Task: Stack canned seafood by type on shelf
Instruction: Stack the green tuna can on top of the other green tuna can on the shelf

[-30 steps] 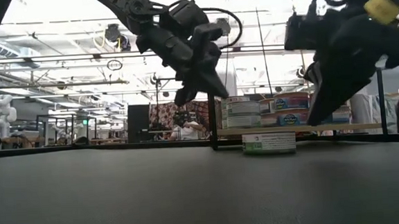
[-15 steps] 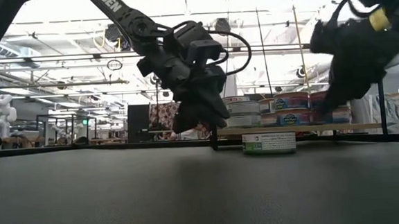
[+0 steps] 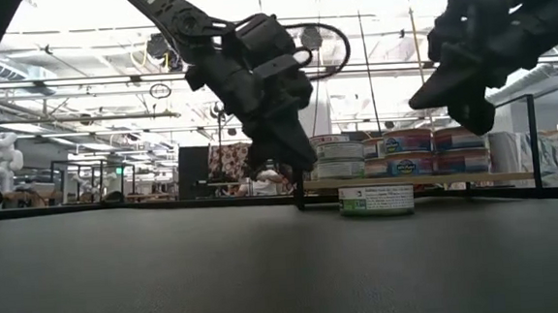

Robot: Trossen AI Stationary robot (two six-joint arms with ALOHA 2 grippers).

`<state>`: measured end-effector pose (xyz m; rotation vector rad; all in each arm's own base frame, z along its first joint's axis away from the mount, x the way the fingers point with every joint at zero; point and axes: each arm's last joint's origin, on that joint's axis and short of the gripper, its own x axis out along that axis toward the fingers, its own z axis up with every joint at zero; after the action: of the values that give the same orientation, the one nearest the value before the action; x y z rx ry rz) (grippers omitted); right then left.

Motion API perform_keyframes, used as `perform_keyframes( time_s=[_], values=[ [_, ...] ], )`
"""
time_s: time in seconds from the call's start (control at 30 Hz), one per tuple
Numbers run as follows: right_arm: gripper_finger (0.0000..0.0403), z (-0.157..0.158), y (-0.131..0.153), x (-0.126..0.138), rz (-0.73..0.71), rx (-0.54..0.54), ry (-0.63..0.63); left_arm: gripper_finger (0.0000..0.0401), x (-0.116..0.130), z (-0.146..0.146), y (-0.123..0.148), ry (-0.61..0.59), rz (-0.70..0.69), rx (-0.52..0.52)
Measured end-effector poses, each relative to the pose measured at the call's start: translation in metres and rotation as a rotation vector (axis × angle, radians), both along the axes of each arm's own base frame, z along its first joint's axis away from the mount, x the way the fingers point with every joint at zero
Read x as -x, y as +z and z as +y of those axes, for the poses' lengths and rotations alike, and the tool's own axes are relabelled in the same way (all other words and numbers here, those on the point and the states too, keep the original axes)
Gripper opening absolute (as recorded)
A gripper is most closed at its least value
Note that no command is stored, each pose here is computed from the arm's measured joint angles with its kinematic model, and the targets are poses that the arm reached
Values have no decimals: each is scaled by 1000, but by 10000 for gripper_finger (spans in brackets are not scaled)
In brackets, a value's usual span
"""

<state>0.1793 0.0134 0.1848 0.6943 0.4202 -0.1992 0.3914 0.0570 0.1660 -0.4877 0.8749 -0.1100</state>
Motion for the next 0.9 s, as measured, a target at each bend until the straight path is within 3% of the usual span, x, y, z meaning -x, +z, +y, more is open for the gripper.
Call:
perform_keyframes(
  time_s=[0.07,0.2,0.33,0.43,0.53,0.73,0.9],
  values=[
    [2,-3,-2,-1,28,-56,-16,89,4,-4,0,4,-17,-16],
    [4,-5,-16,-2,138,-175,-87,89,23,-15,-19,60,-32,51],
    [8,-5,-27,-7,197,-240,-146,89,38,-19,-32,181,-164,225],
    [23,-6,-32,-9,216,-222,-203,89,46,-18,-35,283,-249,367],
    [50,-9,-36,-11,229,-216,-233,93,46,-13,-33,327,-267,420],
    [129,-9,-38,-23,155,-229,-208,133,43,-11,-32,390,-246,394],
    [180,-9,-47,-25,211,-255,-232,183,40,-6,-30,436,-240,344]
  ],
)
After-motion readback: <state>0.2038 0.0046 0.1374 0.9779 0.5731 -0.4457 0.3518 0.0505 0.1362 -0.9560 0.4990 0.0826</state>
